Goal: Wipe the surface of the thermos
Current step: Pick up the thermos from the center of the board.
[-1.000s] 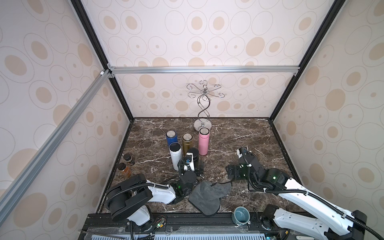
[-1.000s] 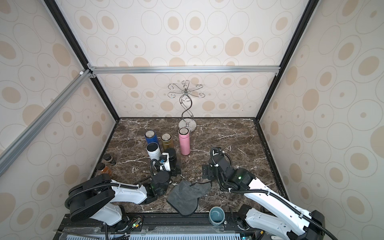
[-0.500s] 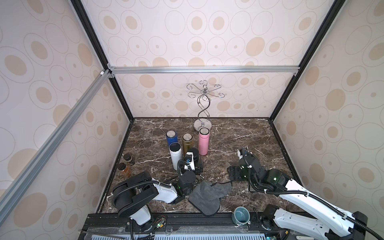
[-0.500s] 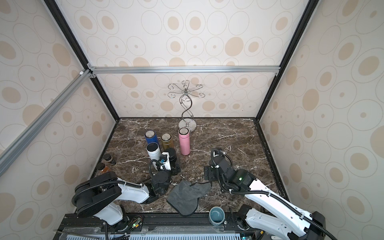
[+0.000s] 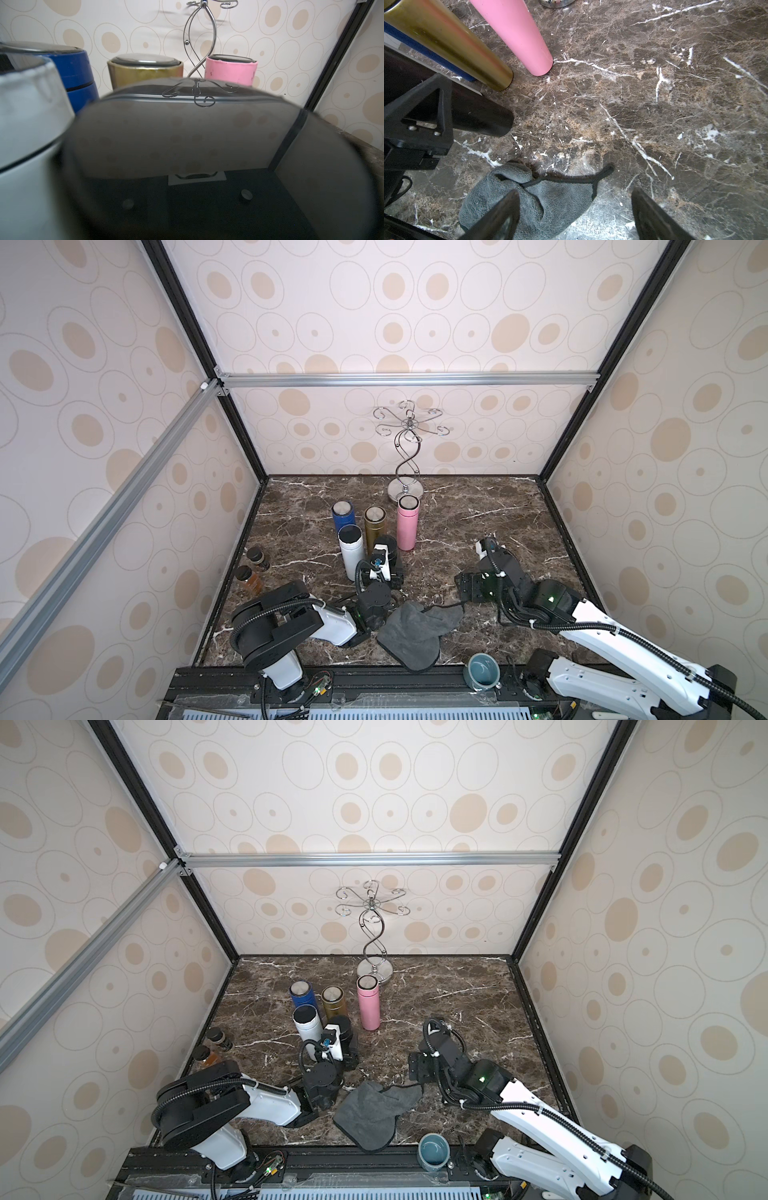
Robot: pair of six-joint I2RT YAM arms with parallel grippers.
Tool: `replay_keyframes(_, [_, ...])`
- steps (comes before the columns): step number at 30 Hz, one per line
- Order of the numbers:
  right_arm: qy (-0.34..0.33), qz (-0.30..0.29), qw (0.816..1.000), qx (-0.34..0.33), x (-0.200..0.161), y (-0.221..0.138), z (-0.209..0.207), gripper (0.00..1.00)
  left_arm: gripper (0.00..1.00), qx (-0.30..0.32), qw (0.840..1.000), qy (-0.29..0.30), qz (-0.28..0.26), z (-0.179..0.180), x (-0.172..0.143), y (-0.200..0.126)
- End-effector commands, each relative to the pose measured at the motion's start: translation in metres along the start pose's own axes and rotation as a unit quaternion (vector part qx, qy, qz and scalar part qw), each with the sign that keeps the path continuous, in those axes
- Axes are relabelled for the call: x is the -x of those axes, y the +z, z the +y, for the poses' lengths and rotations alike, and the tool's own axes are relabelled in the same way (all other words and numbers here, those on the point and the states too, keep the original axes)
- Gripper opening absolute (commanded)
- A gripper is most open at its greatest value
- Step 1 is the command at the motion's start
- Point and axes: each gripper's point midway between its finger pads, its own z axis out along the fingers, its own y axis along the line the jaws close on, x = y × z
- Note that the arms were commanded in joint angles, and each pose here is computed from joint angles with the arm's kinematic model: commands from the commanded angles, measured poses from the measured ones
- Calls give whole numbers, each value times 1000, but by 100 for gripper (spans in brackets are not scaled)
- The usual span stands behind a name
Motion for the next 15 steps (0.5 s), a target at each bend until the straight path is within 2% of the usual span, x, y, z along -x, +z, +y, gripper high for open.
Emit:
replay_keyframes(1, [8,3,1000,-2,-4,0,-3,85,67,10,1000,-3,-16,4,9,2])
replay_keyframes(3, [9,3,1000,-2,-4,0,-3,85,62,3,1000,-3,-17,2,10,1])
replay_keyframes(6, [8,4,1000,2,-5,1,-2,85,44,-8,1000,2,-19,-1,12,1])
replay_keyframes(7, [8,4,1000,2,-5,2,-2,85,37,-14,1000,5,-18,-3,12,1])
replay_keyframes(10, [1,9,1000,18,-7,2,3,83,5,-31,999,8,-16,-9,16,0])
replay_keyframes(11, [-1,13,1000,27,-9,2,6,82,0,-35,999,9,-16,-11,18,0])
replay_keyframes(15, [-15,37,996,84,-20,5,26,80,0,-69,997,16,-20,-22,31,-4])
